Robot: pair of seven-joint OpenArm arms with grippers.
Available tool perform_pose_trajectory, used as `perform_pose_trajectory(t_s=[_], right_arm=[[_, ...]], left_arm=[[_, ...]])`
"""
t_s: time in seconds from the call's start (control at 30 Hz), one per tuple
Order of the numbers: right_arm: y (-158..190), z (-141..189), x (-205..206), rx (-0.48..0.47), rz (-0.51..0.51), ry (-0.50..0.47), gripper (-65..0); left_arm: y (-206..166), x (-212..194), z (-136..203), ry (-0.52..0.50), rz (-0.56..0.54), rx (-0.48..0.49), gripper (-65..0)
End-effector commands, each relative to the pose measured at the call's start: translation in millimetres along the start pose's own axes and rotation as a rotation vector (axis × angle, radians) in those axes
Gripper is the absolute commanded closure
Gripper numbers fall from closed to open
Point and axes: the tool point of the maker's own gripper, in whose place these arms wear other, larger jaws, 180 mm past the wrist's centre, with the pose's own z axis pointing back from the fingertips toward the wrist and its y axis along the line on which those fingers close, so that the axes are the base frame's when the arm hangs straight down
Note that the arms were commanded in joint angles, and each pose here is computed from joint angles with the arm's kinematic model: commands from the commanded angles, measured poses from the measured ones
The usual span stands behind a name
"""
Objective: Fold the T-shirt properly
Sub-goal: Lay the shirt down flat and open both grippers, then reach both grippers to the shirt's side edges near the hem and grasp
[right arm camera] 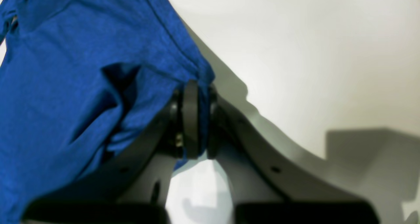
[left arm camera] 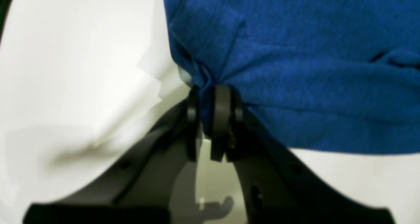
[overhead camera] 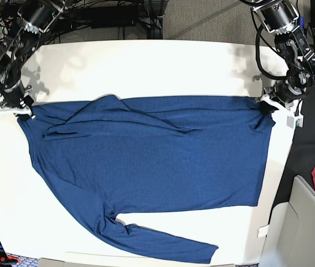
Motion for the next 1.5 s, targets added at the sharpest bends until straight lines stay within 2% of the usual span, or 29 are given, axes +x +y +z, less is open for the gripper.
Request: perform_pose_trajectory(t_s=[0.0, 0.27, 0.53, 0.83, 0.9, 1.1, 1.3, 1.4, 1.47], right_arm=[[-4, 9, 18, 0.003, 0.006, -0.060, -1.7], [-46, 50, 8, -0.047, -0.007, -0.047, -1.7], [-65, 95, 1, -0.075, 0.020, -0.055, -1.7], [-73, 105, 2, -0.092, 0.012, -0.068, -2.9], [-74, 105, 2, -0.100, 0.006, -0.070, -7.4], [-98, 122, 6, -0.165, -0.051, -0.113, -24.7], [-102, 133, 20, -0.176, -0.056, -0.164, -25.0], [-83, 141, 40, -0.148, -0.010, -0.225, -25.0], [-68, 142, 56, -0.120, 0.013, -0.273, -25.0]], left_arm=[[2, 11, 8, -0.035, -0.030, 0.009, -3.6], [6, -17, 40, -0.006, -0.116, 0.060, -3.7], [8, -59, 70, 0.070, -0.173, 0.096, -3.7], [9, -72, 76, 0.099, -0.178, 0.101, -4.1], [9, -71, 76, 0.098, -0.179, 0.100, -7.4], [12, -78, 79, 0.153, -0.187, 0.112, -22.6], [27, -61, 99, 0.094, -0.181, 0.179, -30.1], [47, -46, 114, 0.040, -0.148, 0.247, -31.2], [48, -20, 114, -0.033, -0.143, 0.255, -31.2]])
